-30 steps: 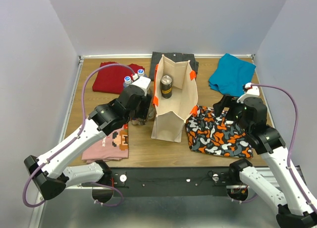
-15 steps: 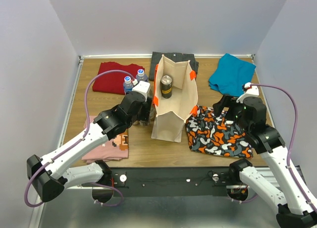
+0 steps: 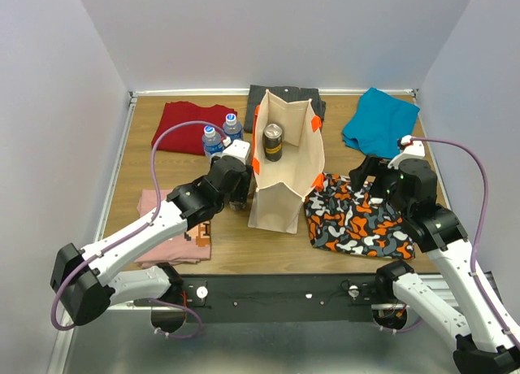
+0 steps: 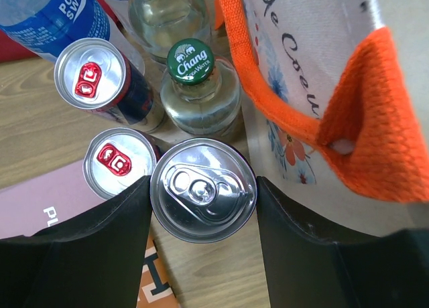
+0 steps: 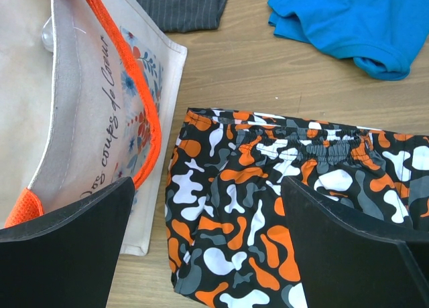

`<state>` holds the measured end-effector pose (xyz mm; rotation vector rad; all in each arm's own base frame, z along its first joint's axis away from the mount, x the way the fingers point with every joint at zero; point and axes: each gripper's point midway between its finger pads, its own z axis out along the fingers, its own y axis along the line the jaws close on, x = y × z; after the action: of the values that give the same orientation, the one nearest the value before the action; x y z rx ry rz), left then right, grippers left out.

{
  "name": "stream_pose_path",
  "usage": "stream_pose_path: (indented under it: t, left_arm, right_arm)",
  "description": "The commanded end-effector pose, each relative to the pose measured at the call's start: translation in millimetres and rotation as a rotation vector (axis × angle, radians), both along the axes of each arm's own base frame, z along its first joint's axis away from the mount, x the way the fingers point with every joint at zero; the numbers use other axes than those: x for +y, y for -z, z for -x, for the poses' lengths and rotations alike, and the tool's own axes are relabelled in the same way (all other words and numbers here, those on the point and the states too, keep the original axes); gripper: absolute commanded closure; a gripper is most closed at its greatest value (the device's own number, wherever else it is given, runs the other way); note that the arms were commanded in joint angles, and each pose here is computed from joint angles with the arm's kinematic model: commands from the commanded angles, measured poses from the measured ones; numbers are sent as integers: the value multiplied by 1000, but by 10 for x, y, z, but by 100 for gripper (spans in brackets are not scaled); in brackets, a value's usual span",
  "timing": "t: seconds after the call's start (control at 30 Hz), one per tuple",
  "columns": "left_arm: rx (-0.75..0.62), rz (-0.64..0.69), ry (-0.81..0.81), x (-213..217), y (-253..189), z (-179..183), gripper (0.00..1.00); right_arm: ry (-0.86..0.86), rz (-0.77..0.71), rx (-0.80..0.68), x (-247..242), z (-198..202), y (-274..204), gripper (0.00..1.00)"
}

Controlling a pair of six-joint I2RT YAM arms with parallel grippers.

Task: Take the beverage out of the canvas bag
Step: Place the drink at the center of the board.

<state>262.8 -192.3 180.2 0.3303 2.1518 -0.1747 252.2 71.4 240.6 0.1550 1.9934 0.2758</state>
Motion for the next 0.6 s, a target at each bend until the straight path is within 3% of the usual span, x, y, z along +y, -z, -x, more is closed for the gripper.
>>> stream_pose_path:
  t: [0.0, 0.57]
  left_arm:
    - [-120, 86, -64, -85, -247, -211, 100]
    - [-86, 69, -103, -114, 12, -274, 100]
  right_arm:
    - [15, 3, -3, -16, -27, 22, 1]
    - [10, 6, 9, -5, -40, 52, 1]
